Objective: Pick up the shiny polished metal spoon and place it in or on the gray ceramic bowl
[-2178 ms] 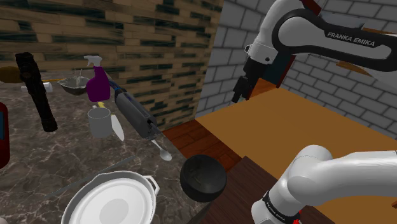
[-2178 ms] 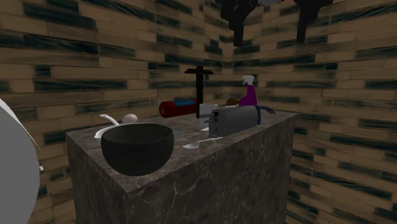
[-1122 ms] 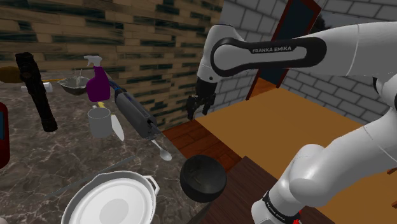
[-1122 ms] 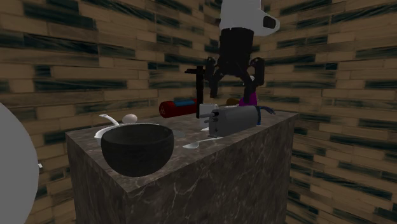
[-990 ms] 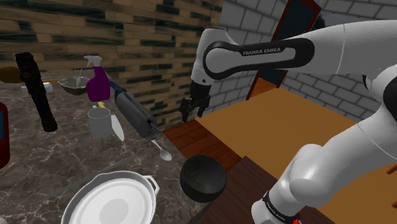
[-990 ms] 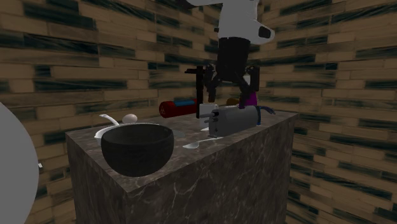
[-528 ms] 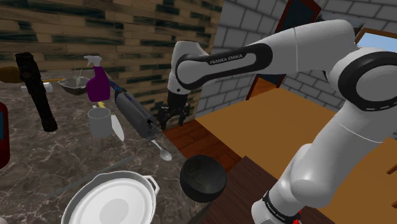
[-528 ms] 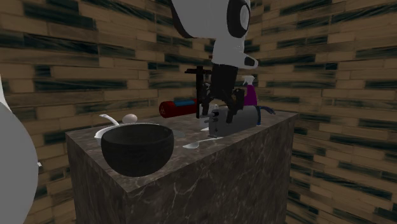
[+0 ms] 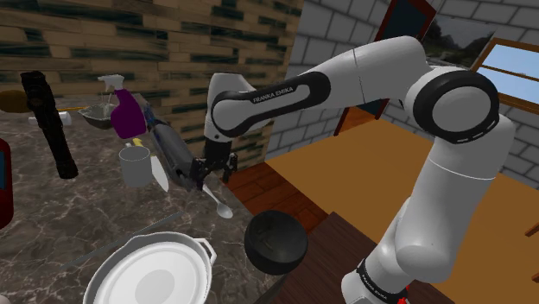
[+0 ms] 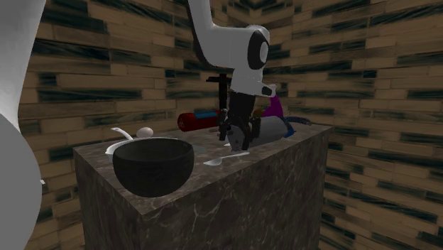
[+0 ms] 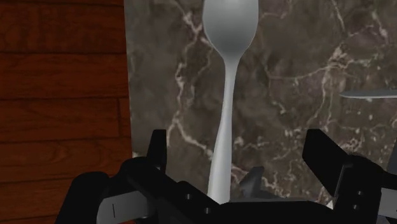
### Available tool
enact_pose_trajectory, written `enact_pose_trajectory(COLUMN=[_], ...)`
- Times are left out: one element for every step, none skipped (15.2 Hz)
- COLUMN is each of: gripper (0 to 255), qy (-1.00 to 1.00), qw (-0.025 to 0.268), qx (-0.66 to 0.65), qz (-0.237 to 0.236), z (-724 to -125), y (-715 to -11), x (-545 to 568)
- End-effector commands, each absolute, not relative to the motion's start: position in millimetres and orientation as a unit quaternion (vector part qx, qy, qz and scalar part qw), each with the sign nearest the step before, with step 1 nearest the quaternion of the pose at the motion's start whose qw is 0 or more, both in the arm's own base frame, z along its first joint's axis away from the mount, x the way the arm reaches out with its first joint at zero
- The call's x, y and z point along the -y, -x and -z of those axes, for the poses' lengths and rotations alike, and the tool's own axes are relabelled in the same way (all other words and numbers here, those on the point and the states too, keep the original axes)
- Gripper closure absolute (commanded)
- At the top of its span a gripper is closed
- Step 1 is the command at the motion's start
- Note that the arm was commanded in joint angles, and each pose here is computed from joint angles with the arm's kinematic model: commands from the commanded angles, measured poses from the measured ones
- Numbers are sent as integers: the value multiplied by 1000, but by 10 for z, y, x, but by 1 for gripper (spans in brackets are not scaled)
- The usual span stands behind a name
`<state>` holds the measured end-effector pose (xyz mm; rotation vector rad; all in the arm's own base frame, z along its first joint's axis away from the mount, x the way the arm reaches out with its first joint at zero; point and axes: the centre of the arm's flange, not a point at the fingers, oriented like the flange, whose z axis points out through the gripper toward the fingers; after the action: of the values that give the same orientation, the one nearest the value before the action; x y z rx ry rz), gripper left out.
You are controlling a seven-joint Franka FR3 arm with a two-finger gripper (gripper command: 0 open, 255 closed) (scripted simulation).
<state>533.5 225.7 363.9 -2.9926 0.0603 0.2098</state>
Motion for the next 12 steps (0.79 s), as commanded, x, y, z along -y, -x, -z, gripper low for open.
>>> enact_pose_trajectory(gripper=[0,0,0,0,0,0,0,0,0,0,0,0], qy=[995,995,995,995,995,995,995,995,995,995,995,995], qw=[69,69,69,69,69,69,69,69,69,69,69,69], qx=[-20,-20,-20,-20,-20,-20,-20,-20,-20,-20,-20,-20], qz=[-69,-69,-69,-69,-69,-69,-69,-69,-69,-69,-69,-69], z=[-3516,-3465,-3413,-3361,-3331,-3331,-3331,-3331,-3331,-3331,-3331,-3331], y=[-5356,-5349,-5342,-5335,-5331,-5331,-5331,-5331,-5331,-5331,-5331,-5331], x=[-2264,-2271,-2279,-2286,-2290,-2290,-2290,-2290,-2290,-2290,-2290,-2290])
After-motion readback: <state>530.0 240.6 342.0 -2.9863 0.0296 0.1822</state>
